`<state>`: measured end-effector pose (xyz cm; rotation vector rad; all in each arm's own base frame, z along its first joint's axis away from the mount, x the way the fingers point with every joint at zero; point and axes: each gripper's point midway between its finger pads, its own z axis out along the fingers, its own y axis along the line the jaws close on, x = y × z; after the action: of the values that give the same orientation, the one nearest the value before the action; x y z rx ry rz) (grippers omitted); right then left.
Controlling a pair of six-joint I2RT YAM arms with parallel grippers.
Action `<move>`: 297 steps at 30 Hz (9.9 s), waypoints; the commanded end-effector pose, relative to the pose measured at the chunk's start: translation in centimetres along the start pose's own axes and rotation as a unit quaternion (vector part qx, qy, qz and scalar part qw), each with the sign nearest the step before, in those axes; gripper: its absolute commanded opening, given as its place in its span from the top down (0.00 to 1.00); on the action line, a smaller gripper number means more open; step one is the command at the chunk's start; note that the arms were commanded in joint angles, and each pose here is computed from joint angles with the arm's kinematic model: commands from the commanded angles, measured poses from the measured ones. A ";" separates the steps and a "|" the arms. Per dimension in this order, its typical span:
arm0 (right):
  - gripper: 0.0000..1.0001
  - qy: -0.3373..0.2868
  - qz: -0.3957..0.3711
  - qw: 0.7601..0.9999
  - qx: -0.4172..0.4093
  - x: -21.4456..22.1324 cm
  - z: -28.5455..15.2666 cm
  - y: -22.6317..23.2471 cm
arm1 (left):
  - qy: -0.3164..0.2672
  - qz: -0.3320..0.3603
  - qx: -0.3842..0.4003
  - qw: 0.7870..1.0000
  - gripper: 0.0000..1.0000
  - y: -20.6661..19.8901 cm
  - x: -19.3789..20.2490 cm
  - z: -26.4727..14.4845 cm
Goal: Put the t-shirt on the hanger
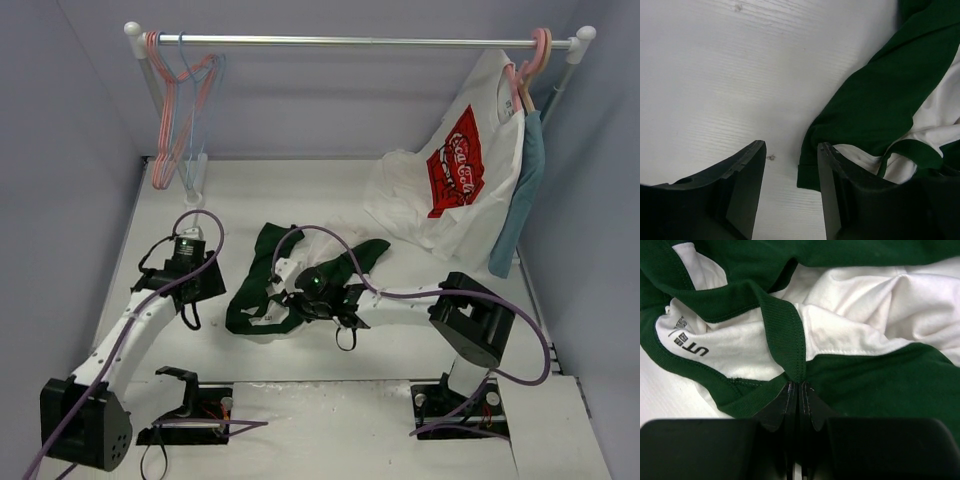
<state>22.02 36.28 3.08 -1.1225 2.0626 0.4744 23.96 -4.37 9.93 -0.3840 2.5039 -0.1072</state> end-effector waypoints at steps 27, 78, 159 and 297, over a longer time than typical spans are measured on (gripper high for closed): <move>1.00 -0.106 0.017 0.993 0.041 -5.0 -5.9 -2.4 | 0.007 0.008 0.050 0.999 0.76 -7.5 2.3 5.7; 1.00 -0.105 0.122 0.977 0.143 -6.1 -12.2 -12.7 | -0.121 0.011 0.019 0.992 0.93 -7.5 -9.1 -4.0; 0.39 -0.196 0.154 0.965 0.078 -7.7 -20.0 -11.2 | -0.284 0.155 -0.017 0.946 0.85 -8.6 -31.9 -10.8; 1.00 0.005 0.301 0.927 0.222 -0.8 -10.5 -20.8 | -0.075 0.307 0.404 0.858 1.00 -14.0 1.2 -15.3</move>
<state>33.65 19.67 6.78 -0.2164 2.4707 0.2318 17.48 -16.94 20.47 0.6419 2.2082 -0.7359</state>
